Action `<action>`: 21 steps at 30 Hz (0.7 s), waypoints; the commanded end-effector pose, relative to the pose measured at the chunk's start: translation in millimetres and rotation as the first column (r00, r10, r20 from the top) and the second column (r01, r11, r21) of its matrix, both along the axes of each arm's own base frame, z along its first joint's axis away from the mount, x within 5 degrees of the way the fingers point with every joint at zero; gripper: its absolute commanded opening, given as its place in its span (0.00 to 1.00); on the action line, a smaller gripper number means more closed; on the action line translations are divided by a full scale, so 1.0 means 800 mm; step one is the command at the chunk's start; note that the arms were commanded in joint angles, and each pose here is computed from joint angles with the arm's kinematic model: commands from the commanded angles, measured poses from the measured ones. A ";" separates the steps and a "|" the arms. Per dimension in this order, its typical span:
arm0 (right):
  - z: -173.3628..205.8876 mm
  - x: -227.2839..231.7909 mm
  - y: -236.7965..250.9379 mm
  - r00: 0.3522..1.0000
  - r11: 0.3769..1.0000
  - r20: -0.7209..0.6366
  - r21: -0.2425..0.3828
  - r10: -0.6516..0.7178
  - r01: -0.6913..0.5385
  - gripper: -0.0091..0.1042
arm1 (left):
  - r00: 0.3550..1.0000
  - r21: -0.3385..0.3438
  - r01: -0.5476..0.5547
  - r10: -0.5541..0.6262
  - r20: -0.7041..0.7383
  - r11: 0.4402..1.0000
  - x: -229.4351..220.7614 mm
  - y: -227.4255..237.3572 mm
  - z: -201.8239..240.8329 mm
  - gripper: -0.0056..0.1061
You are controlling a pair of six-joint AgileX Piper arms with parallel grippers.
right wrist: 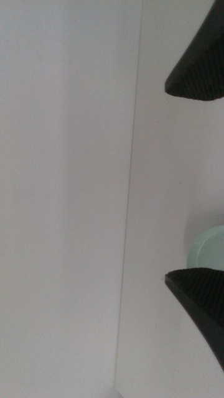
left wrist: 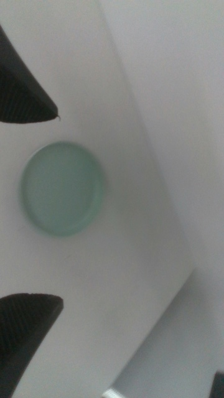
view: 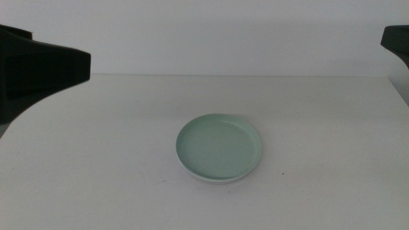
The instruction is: Stack the three bowls on top of each other.
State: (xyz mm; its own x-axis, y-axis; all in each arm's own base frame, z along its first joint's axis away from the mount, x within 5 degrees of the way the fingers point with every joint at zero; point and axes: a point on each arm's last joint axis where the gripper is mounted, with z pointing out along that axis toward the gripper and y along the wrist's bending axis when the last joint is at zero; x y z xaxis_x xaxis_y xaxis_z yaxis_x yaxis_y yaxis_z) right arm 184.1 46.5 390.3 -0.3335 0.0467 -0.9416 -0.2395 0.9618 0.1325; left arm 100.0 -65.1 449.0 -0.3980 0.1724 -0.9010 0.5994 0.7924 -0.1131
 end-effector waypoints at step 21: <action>0.000 0.000 -0.002 1.000 1.000 0.012 -0.006 -0.007 0.007 0.86 | 0.734 -0.145 -0.583 0.595 0.327 0.799 -0.012 0.079 -0.081 0.89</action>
